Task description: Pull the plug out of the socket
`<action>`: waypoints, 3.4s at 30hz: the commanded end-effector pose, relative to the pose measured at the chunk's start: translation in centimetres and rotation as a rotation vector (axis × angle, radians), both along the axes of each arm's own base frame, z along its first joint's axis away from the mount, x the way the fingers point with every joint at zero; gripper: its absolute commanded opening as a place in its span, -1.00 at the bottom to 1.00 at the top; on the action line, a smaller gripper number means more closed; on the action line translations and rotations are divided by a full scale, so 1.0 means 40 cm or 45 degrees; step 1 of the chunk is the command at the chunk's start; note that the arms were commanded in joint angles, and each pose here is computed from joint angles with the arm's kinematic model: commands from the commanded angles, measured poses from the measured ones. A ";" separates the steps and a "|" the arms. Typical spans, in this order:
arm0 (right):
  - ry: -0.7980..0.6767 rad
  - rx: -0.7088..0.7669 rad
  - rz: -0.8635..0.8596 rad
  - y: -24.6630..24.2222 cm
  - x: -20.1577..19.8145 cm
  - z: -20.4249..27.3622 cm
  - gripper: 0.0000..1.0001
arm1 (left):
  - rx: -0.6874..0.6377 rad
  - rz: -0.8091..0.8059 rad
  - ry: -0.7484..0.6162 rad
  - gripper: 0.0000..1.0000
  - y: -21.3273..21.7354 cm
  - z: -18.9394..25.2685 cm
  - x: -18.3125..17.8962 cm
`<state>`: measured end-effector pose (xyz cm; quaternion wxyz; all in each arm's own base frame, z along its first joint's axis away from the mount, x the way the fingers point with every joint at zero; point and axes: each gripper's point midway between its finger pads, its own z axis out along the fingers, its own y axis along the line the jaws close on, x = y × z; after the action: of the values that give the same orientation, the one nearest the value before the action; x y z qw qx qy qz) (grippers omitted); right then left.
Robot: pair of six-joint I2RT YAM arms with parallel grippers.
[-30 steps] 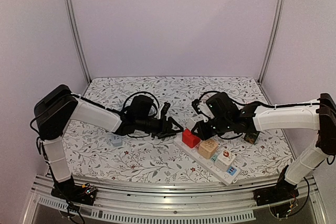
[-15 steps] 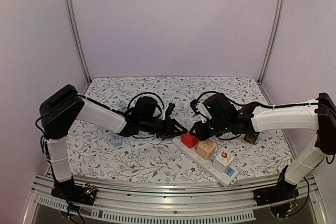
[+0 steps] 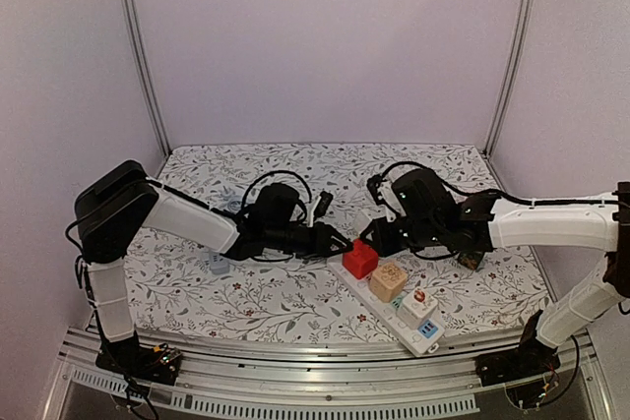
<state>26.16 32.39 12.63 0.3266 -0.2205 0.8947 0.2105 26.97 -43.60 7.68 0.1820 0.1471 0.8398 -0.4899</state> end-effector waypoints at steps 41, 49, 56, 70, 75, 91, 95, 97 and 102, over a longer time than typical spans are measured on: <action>0.245 -0.097 -0.865 -0.578 0.149 -0.127 0.56 | 0.216 0.108 -0.073 0.81 0.132 0.077 -0.006; 0.038 0.060 -0.467 -0.422 0.073 0.078 0.88 | 0.153 0.111 -0.037 0.81 0.123 0.080 -0.004; -0.083 0.034 -0.184 -0.244 0.024 0.130 0.98 | 0.095 0.147 -0.016 0.80 0.137 0.086 -0.001; -0.019 -0.115 0.070 0.016 0.000 0.028 0.97 | 0.094 0.235 0.003 0.80 0.236 0.073 0.010; 0.000 -0.196 0.108 0.033 -0.006 -0.018 0.97 | 0.113 0.272 -0.013 0.81 0.261 0.077 0.009; 0.029 -0.338 0.089 0.057 0.033 -0.111 0.41 | 0.093 0.251 -0.024 0.81 0.258 0.101 0.005; 0.017 -0.295 0.100 0.072 0.035 -0.093 -0.10 | 0.058 0.228 -0.010 0.82 0.245 0.106 -0.001; -0.001 -0.251 0.096 0.079 0.037 -0.066 -0.30 | 0.037 0.205 0.004 0.84 0.234 0.103 -0.006; -0.080 -0.069 0.107 0.102 0.034 0.031 -0.62 | -0.025 0.179 0.062 0.87 0.213 0.094 -0.014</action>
<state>27.17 34.05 8.10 0.2729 -0.2915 0.9105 0.1078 26.54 -34.51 11.78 0.2132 0.0790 0.8564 -0.4635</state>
